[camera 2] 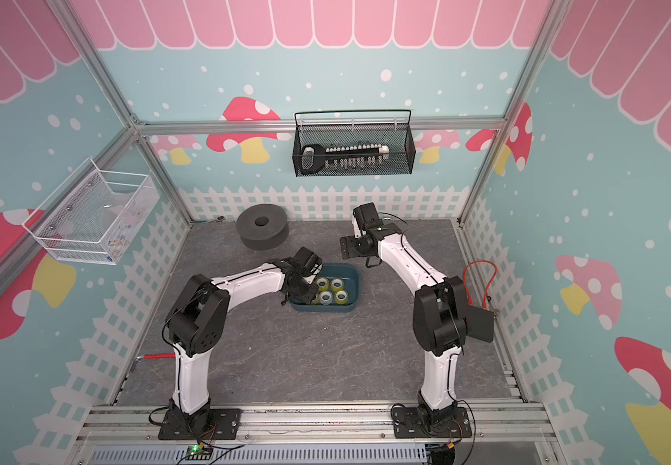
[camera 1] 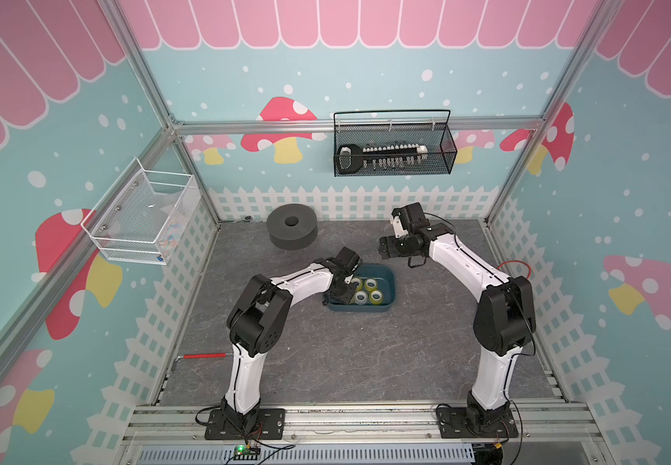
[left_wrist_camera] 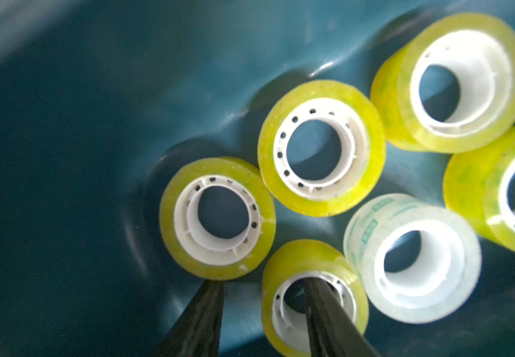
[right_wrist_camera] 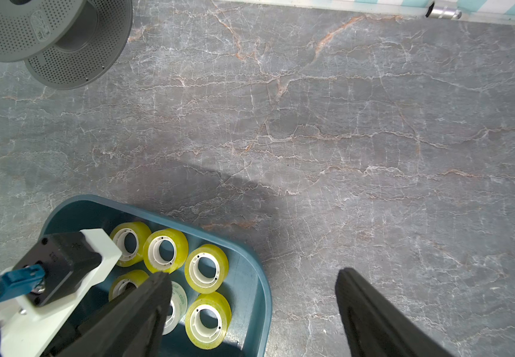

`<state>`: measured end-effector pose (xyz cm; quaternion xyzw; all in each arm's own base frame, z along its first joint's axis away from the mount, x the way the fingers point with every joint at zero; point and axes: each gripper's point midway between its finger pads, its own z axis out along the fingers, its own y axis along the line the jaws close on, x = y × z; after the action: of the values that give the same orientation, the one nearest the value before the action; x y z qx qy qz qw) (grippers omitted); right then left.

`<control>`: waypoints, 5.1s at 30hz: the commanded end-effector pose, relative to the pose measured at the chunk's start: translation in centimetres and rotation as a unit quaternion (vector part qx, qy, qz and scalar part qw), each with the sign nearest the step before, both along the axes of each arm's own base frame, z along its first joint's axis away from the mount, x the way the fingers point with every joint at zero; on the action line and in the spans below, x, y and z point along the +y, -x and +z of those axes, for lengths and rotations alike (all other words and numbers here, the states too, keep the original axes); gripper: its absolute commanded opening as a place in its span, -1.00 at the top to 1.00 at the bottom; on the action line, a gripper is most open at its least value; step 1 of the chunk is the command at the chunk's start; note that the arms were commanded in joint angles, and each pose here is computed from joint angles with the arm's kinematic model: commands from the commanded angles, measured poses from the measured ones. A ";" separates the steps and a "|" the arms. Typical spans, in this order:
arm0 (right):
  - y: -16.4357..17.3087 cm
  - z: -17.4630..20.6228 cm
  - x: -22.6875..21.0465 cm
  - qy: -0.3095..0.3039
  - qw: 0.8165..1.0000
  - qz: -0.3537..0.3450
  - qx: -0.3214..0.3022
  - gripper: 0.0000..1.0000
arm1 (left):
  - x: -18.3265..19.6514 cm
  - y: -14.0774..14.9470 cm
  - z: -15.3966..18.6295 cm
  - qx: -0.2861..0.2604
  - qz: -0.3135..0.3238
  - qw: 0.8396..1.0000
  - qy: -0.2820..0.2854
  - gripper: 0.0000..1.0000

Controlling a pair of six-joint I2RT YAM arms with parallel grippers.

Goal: Put the transparent tape into the storage box
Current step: Place the tape in the storage box, then reset both arms

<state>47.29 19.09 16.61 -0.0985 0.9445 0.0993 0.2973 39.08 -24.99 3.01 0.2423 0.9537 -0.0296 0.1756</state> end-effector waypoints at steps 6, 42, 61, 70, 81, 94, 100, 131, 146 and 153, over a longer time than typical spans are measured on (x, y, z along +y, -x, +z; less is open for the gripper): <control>-0.6 -0.4 0.4 -0.003 1.000 0.011 0.000 -0.78 | 0.2 -0.6 1.8 -0.017 0.015 1.000 -0.007 0.04; -1.8 1.3 -0.4 0.017 0.999 0.004 -0.038 -0.87 | 1.5 -4.7 17.0 -0.179 0.109 0.965 0.158 -0.50; 0.1 5.6 -9.4 0.104 0.974 -0.141 -0.142 -0.98 | 8.9 -3.0 20.7 -0.328 0.201 0.901 0.203 -0.98; 3.6 6.7 -10.7 0.095 0.965 -0.068 -0.234 -0.98 | 11.4 0.0 20.9 -0.379 0.195 0.876 0.225 -0.99; 7.8 3.9 -18.9 0.121 0.926 -0.202 -0.296 -0.97 | 16.9 2.0 17.3 -0.410 0.230 0.861 0.195 -0.99; 8.3 -3.8 -22.1 0.127 0.910 -0.202 -0.339 -0.98 | 23.9 2.2 14.7 -0.489 0.254 0.821 0.152 -0.98; 7.9 -3.2 -22.6 0.112 0.901 -0.199 -0.368 -0.98 | 23.6 1.3 13.1 -0.490 0.235 0.822 0.170 -0.98; 10.0 -3.1 -19.8 0.089 0.892 -0.116 -0.427 -0.97 | 22.8 1.2 12.2 -0.529 0.187 0.807 0.185 -0.98; 10.0 -3.0 -19.8 0.088 0.892 -0.116 -0.428 -0.98 | 22.8 1.2 12.2 -0.529 0.187 0.807 0.185 -0.99; 9.9 -3.1 -19.8 0.088 0.892 -0.116 -0.428 -0.98 | 22.8 1.2 12.2 -0.528 0.186 0.808 0.185 -0.99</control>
<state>37.21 -0.63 12.82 -0.0445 0.7453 -0.0689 0.6617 38.08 -2.27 15.28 -0.0028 0.7183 -0.0486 0.6941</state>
